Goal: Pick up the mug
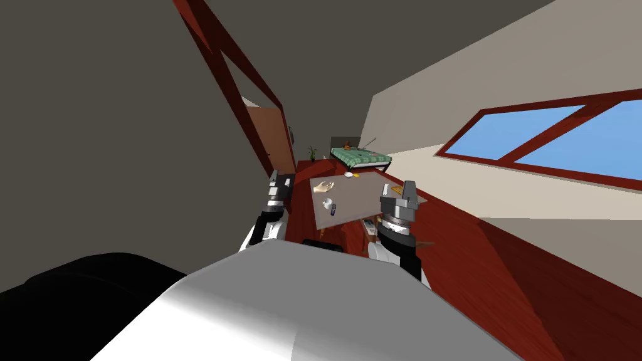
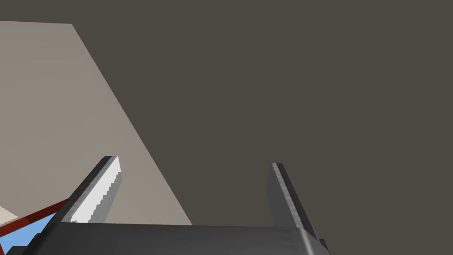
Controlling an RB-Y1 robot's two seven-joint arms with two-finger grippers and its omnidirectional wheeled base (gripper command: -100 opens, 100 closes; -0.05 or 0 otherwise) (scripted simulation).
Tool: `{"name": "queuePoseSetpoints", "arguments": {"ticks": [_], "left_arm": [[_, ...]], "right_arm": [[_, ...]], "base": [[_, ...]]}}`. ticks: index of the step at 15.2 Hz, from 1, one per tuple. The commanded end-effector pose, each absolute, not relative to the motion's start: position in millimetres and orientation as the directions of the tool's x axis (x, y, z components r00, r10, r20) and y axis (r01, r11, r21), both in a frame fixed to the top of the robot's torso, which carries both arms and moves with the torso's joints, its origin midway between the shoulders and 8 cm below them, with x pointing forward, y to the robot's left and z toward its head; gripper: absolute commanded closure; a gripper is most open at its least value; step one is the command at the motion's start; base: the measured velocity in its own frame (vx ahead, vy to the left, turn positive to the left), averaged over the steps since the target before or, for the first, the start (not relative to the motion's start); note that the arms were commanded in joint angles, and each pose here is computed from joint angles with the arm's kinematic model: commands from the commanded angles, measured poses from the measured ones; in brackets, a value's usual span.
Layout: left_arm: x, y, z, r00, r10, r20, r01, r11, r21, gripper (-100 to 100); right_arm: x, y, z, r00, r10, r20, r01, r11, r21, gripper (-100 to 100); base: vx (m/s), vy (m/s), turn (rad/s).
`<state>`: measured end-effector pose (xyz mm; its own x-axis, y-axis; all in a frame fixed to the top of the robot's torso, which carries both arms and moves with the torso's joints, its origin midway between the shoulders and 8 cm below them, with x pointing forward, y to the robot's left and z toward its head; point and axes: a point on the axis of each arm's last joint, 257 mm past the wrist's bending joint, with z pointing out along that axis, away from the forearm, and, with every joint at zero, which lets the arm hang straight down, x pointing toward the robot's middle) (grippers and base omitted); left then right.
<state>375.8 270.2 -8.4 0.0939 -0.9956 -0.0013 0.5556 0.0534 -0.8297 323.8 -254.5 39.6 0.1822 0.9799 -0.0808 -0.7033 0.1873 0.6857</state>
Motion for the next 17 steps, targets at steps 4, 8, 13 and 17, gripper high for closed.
{"name": "queuePoseSetpoints", "arguments": {"ticks": [4,8,13,17], "left_arm": [[394,294,-47,0.093,-0.996,-0.012,0.447,0.052,-0.893,-100],[407,326,-87,0.120,-0.993,0.012,0.338,0.029,-0.941,-100],[414,355,-121,0.158,-0.987,0.042,0.240,-0.003,-0.971,-100],[416,390,-157,0.212,-0.974,0.082,0.143,-0.052,-0.988,-100]], "right_arm": [[324,-254,40,0.182,0.980,-0.081,-0.704,0.187,0.686,0],[324,-254,40,0.182,0.980,-0.081,-0.703,0.187,0.686,0],[324,-254,40,0.182,0.980,-0.081,-0.703,0.187,0.686,0],[324,-254,40,0.182,0.980,-0.081,-0.703,0.187,0.686,0]], "base": [[-0.117,-0.057,-0.163],[-0.048,-0.085,-0.209],[-0.008,-0.079,-0.175],[0.014,-0.075,-0.210]]}}
